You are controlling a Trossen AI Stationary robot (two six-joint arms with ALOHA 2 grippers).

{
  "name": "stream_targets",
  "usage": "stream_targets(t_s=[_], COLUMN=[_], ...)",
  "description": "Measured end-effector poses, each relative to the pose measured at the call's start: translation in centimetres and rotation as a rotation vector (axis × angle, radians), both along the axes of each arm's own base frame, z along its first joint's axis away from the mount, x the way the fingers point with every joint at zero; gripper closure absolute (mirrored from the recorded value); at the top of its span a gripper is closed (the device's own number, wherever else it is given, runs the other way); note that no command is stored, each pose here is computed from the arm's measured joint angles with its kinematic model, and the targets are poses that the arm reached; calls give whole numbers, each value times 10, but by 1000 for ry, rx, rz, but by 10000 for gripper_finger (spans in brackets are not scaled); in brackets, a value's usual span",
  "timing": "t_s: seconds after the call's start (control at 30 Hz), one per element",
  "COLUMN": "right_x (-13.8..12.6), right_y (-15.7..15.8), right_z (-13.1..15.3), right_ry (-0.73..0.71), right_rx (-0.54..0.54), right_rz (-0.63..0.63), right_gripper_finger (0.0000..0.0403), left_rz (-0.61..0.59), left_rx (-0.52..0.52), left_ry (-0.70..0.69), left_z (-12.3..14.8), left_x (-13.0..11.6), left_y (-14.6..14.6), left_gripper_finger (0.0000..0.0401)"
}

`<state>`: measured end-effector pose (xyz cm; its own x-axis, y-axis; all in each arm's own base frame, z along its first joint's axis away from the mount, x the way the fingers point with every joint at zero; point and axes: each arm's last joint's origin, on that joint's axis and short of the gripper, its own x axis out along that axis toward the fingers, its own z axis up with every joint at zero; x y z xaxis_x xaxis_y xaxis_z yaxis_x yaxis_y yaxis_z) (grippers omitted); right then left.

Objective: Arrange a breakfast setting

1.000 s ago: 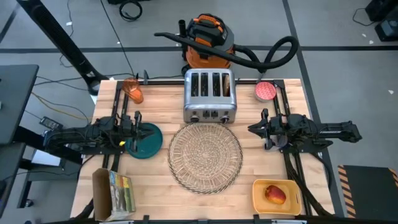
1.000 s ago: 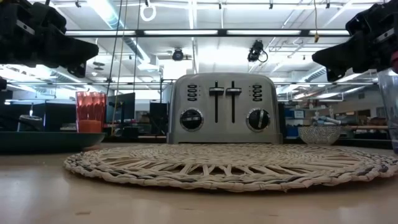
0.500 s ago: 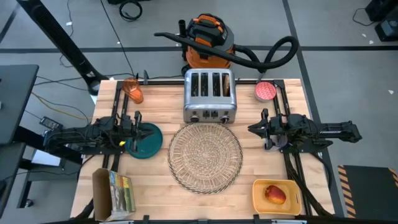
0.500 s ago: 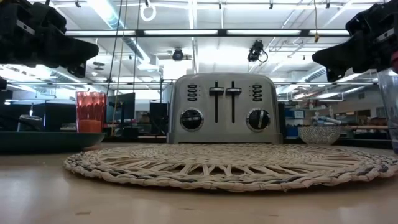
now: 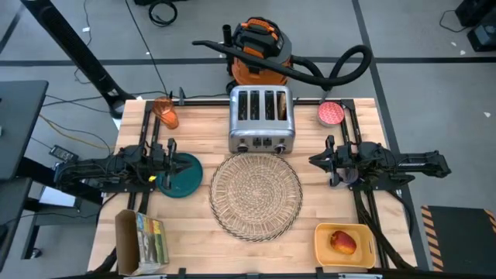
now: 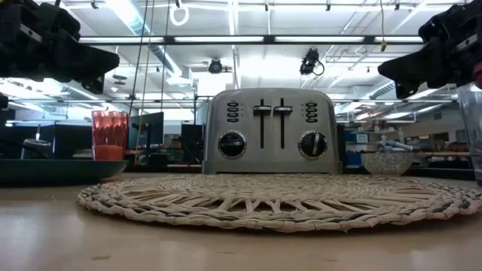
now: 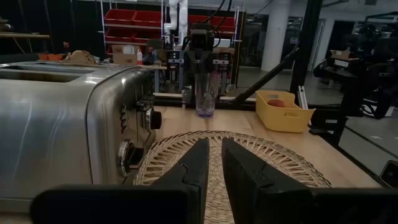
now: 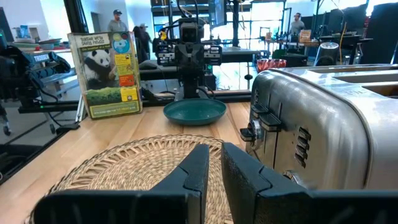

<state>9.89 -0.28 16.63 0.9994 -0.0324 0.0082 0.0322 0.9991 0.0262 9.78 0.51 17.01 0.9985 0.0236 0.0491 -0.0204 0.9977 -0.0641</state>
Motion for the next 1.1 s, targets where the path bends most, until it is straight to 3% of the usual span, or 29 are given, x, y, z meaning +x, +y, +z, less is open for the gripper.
stream_targets(t_s=[0.6, 0.8, 1.1], right_x=[0, 0, 0], right_y=[0, 0, 0], right_z=[0, 0, 0], right_ry=[0, -1, -1], right_rx=[0, 0, 0], right_rz=[0, 0, 0], right_gripper_finger=[349, 349, 349], left_rz=[-2, -21, -34], left_rx=[-22, -134, -141], left_ry=[-5, -103, -264], left_z=[0, 10, 26], left_x=[0, -1, 2], left_y=[0, 0, -4], left_gripper_finger=[348, 348, 349])
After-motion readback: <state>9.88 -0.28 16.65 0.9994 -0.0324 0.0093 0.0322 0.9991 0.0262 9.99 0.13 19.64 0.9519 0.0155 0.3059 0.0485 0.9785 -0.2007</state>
